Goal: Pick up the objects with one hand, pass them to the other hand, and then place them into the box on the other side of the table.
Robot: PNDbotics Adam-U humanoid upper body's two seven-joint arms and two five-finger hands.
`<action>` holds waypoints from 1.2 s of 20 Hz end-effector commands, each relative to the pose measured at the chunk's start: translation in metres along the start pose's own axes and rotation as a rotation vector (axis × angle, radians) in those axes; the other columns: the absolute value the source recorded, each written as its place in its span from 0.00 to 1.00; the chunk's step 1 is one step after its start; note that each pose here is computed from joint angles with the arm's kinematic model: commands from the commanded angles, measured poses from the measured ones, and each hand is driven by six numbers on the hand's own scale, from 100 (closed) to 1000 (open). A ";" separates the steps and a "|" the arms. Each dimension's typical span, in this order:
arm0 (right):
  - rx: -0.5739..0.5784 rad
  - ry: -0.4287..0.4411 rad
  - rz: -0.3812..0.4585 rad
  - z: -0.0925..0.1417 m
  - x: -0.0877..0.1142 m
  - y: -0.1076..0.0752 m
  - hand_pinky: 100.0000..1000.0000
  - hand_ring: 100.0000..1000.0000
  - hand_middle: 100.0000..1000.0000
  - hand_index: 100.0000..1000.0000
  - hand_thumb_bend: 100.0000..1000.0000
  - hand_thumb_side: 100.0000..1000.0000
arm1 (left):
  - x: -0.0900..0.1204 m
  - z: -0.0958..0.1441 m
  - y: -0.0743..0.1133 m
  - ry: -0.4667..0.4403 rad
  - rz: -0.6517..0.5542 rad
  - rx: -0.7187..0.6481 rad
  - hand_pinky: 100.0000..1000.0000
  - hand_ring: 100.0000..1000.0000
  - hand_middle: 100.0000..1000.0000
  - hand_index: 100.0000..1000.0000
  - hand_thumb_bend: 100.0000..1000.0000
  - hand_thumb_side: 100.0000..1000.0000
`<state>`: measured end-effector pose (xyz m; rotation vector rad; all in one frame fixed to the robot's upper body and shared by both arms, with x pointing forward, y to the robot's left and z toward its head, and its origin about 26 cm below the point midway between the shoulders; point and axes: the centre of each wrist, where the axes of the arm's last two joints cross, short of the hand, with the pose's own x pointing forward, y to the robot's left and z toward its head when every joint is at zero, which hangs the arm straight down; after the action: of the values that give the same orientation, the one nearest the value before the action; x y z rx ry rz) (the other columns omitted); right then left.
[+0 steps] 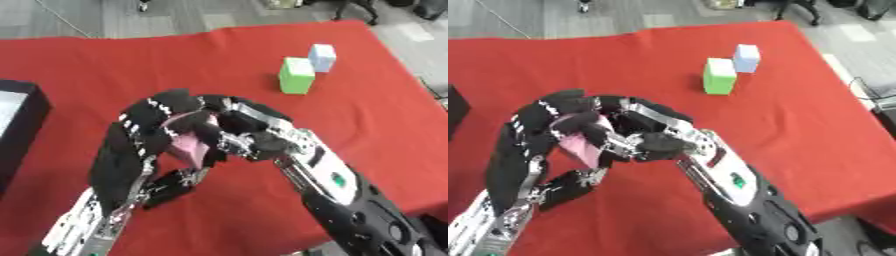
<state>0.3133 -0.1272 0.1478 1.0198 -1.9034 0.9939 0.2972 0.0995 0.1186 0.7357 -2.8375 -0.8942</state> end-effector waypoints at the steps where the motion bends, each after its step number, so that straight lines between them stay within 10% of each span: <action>1: 0.072 -0.059 0.017 -0.002 0.012 0.003 0.00 0.00 0.00 0.05 0.00 0.46 | -0.018 0.001 0.012 0.052 -0.045 0.047 0.48 0.40 0.40 0.53 0.00 0.06; 8: 0.091 -0.079 0.020 0.002 0.008 0.000 0.02 0.00 0.08 0.17 0.00 0.52 | -0.018 0.001 0.013 0.058 -0.027 0.084 0.41 0.36 0.35 0.47 0.00 0.23; 13: 0.099 -0.091 0.023 0.004 0.006 -0.001 0.23 0.11 0.20 0.28 0.00 0.55 | -0.019 0.002 0.012 0.067 0.000 0.121 0.32 0.29 0.28 0.38 0.00 0.47; 24: 0.109 -0.113 0.026 0.010 0.000 -0.005 0.44 0.37 0.44 0.47 0.00 0.67 | -0.021 0.005 0.014 0.085 0.022 0.162 0.31 0.27 0.25 0.33 0.00 0.51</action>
<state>0.3182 -0.1364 0.1389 1.1106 -1.9532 1.0562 0.2969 0.1003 0.1168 0.6359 -2.8935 -0.6933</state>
